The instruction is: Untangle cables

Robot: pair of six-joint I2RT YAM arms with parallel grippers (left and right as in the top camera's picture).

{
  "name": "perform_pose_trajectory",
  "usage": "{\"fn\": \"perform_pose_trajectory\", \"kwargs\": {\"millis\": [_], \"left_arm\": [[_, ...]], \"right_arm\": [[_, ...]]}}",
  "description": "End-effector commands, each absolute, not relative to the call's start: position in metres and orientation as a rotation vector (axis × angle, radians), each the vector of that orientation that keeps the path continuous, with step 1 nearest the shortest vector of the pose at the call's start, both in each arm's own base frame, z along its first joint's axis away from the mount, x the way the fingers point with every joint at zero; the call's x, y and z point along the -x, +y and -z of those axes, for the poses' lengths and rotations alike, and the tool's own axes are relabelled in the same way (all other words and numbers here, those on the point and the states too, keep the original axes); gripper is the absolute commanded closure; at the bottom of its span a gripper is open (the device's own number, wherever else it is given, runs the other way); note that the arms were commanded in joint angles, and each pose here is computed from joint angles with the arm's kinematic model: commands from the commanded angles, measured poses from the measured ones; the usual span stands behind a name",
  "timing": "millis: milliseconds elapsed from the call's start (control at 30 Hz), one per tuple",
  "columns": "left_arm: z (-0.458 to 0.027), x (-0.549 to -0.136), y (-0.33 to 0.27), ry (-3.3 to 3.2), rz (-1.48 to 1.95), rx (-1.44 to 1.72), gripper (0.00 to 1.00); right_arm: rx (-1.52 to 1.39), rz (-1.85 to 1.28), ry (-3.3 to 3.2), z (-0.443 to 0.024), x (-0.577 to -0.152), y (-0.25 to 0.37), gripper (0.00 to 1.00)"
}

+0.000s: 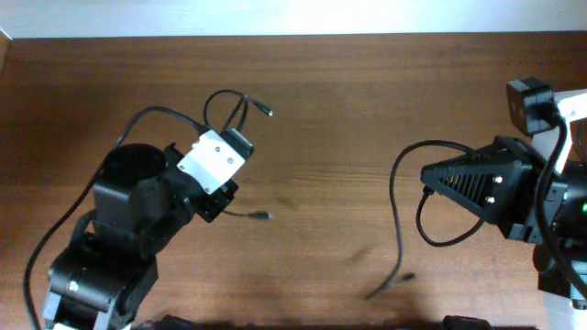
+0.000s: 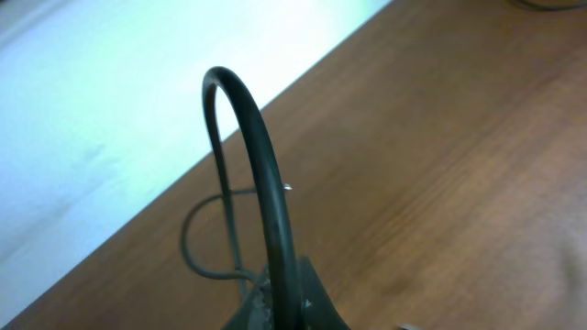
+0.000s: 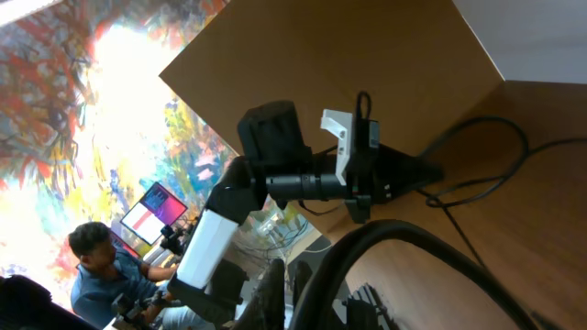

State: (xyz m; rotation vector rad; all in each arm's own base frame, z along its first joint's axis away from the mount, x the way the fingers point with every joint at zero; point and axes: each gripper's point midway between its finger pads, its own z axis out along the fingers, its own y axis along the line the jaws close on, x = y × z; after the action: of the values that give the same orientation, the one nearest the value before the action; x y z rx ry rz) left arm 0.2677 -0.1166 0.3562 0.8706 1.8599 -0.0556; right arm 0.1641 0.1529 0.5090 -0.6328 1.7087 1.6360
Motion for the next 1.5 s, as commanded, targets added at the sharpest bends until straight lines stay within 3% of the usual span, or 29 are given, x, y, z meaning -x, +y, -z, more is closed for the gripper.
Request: {"fn": "perform_pose_trajectory", "kwargs": {"millis": [0, 133, 367, 400, 467, 533, 633, 733, 833, 900, 1000, 1033, 1067, 1200, 1267, 1367, 1433, 1467], "left_arm": [[-0.365, -0.248, -0.097, 1.862, 0.008, -0.824, 1.0], [-0.347, -0.24, -0.1, 1.931, 0.05, -0.867, 1.0], [-0.347, -0.239, -0.101, 1.932, 0.063, -0.864, 1.0], [-0.347, -0.24, -0.101, 1.932, 0.063, -0.864, 1.0], [-0.347, -0.24, -0.101, 1.932, 0.063, -0.864, 1.0], [-0.348, -0.237, -0.107, 1.92, 0.103, -0.883, 1.0], [-0.348, -0.236, -0.107, 1.919, 0.106, -0.885, 1.0], [-0.348, -0.236, -0.107, 1.919, 0.107, -0.885, 1.0], [-0.348, -0.236, -0.107, 1.919, 0.106, -0.885, 1.0], [-0.348, -0.236, -0.107, 1.919, 0.107, -0.886, 1.0], [-0.348, -0.236, -0.107, 1.919, 0.107, -0.886, 1.0], [-0.347, -0.236, -0.107, 1.92, 0.107, -0.886, 1.0], [-0.345, -0.235, -0.107, 1.929, 0.109, -0.889, 1.0], [-0.335, -0.229, -0.105, 1.977, 0.116, -0.903, 1.0], [-0.333, -0.227, -0.104, 1.987, 0.118, -0.906, 1.0], [-0.333, -0.227, -0.104, 1.987, 0.118, -0.906, 1.0], [-0.333, -0.227, -0.105, 1.988, 0.119, -0.907, 1.0], [-0.332, -0.227, -0.104, 1.991, 0.119, -0.908, 1.0]], "right_arm": [[0.634, -1.644, 1.718, -0.501, -0.182, 0.151, 0.96], [0.465, -1.552, 1.735, -0.461, -0.292, 0.096, 0.96], [0.022, -1.271, 1.69, -0.458, -0.314, -0.044, 0.96], [0.115, -1.243, 1.677, -0.47, -0.307, -0.027, 0.96], [0.306, -1.173, 1.589, -0.538, -0.288, 0.01, 0.96], [0.102, -1.141, 1.459, -0.604, -0.289, -0.016, 0.96], [-0.296, -1.123, 1.394, -0.629, -0.299, -0.061, 0.96], [-0.556, -0.789, 1.589, -0.554, -0.31, -0.094, 0.96], [-0.594, -0.376, 1.867, -0.478, -0.311, -0.103, 0.96], [-0.422, -0.064, 1.977, -0.462, -0.313, -0.105, 0.96], [-0.186, 0.251, 1.922, -0.482, -0.345, -0.107, 0.96], [-0.275, 0.315, 1.901, -0.482, -0.354, -0.121, 0.96], [-0.598, 0.479, 1.852, -0.47, -0.356, -0.171, 0.96], [-0.853, 0.764, 2.016, -0.372, -0.394, -0.235, 0.96], [-1.131, 0.789, 2.016, -0.332, -0.364, -0.29, 0.96], [-1.457, 0.338, 2.037, -0.275, -0.308, -0.358, 0.96], [-1.52, 0.117, 2.066, -0.246, -0.303, -0.366, 0.96], [-1.532, 0.05, 2.104, -0.232, -0.308, -0.361, 0.52]]}}
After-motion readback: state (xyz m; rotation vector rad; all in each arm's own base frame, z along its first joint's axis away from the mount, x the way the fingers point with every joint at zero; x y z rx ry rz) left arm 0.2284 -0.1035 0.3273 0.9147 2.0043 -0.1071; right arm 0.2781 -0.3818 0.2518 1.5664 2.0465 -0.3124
